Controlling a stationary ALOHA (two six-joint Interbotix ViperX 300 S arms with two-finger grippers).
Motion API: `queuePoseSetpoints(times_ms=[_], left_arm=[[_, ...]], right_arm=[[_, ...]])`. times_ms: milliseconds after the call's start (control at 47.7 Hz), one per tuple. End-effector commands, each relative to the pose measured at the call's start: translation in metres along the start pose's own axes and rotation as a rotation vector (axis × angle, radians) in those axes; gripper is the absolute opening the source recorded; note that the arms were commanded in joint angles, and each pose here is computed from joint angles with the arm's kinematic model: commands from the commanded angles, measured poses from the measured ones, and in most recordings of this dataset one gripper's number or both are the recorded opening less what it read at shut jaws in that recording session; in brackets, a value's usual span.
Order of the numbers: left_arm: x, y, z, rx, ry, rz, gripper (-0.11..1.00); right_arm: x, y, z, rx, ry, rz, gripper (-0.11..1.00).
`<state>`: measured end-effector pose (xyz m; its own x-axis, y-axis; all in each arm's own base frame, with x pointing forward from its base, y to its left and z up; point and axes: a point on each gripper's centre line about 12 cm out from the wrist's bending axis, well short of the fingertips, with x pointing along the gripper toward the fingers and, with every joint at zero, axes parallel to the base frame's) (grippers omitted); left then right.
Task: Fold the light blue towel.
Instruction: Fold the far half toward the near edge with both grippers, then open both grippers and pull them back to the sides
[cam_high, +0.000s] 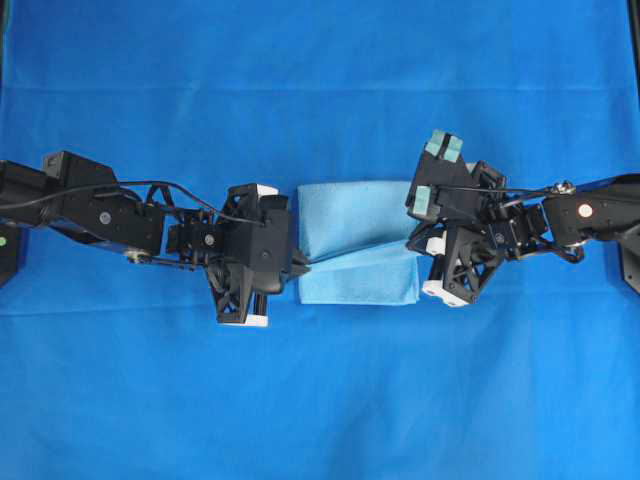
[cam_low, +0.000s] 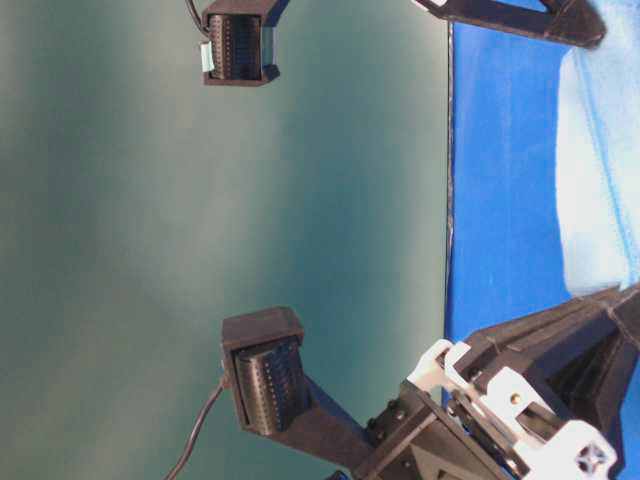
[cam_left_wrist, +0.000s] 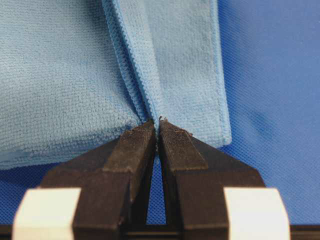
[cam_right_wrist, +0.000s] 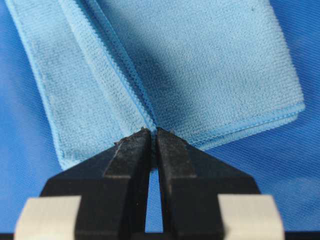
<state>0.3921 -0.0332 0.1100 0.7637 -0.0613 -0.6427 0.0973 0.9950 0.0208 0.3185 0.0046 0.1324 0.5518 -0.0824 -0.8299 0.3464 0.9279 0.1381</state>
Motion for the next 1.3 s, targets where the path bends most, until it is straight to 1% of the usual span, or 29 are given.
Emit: queuePoseSetpoints(times_ms=[0,251,335,377,419,461,545,587,608,629,670,712,838,943,1069,1194,1278], left_arm=[[-0.003,-0.002,0.01,0.004,-0.032,-0.003,0.02],[-0.002,-0.001,0.013,0.006,-0.04,-0.002,0.04],[-0.002,-0.001,0.014,0.006,-0.041,-0.001,0.13],[-0.002,-0.001,0.014,0.006,-0.041,-0.001,0.21],[-0.004,-0.001,0.017,0.006,-0.049,-0.001,0.28],[-0.005,-0.001,0.018,0.008,-0.052,-0.001,0.35],[-0.008,-0.001,0.022,0.017,-0.063,0.0,0.51],[-0.011,-0.001,0.024,0.018,-0.068,0.0,0.57],[-0.012,-0.001,0.025,0.02,-0.071,0.0,0.58],[-0.014,-0.001,0.027,0.021,-0.075,-0.001,0.6],[-0.019,-0.001,0.03,0.023,-0.084,0.0,0.63],[-0.023,0.0,0.033,0.021,-0.089,0.0,0.64],[-0.044,0.0,0.043,0.021,-0.1,-0.001,0.63],[-0.068,-0.001,0.052,0.022,-0.121,-0.003,0.63],[-0.095,0.0,0.059,0.021,-0.174,-0.001,0.63],[-0.128,0.001,0.062,0.021,-0.244,0.002,0.63],[-0.149,0.001,0.06,0.018,-0.287,0.004,0.63]], right_arm=[[-0.002,0.003,0.004,0.002,-0.016,0.011,0.04],[0.001,0.004,0.005,0.002,-0.015,0.015,0.05],[0.0,0.007,0.007,0.001,-0.027,0.029,0.05],[0.0,0.009,0.008,-0.002,-0.033,0.037,0.07],[-0.001,0.012,0.01,-0.006,-0.039,0.045,0.16],[-0.001,0.015,0.011,-0.012,-0.043,0.051,0.31],[-0.003,0.02,0.012,-0.023,-0.044,0.057,0.55],[-0.005,0.023,0.013,-0.027,-0.048,0.061,0.63],[-0.006,0.024,0.014,-0.028,-0.052,0.064,0.66],[-0.007,0.026,0.016,-0.03,-0.056,0.067,0.66],[-0.01,0.03,0.018,-0.035,-0.066,0.076,0.62],[-0.013,0.033,0.021,-0.038,-0.076,0.084,0.59],[-0.03,0.041,0.03,-0.049,-0.108,0.099,0.6],[-0.047,0.043,0.035,-0.054,-0.125,0.091,0.6],[-0.073,0.039,0.042,-0.058,-0.163,0.078,0.6],[-0.101,0.03,0.045,-0.085,-0.229,0.067,0.6],[-0.123,0.023,0.045,-0.101,-0.285,0.065,0.6]])
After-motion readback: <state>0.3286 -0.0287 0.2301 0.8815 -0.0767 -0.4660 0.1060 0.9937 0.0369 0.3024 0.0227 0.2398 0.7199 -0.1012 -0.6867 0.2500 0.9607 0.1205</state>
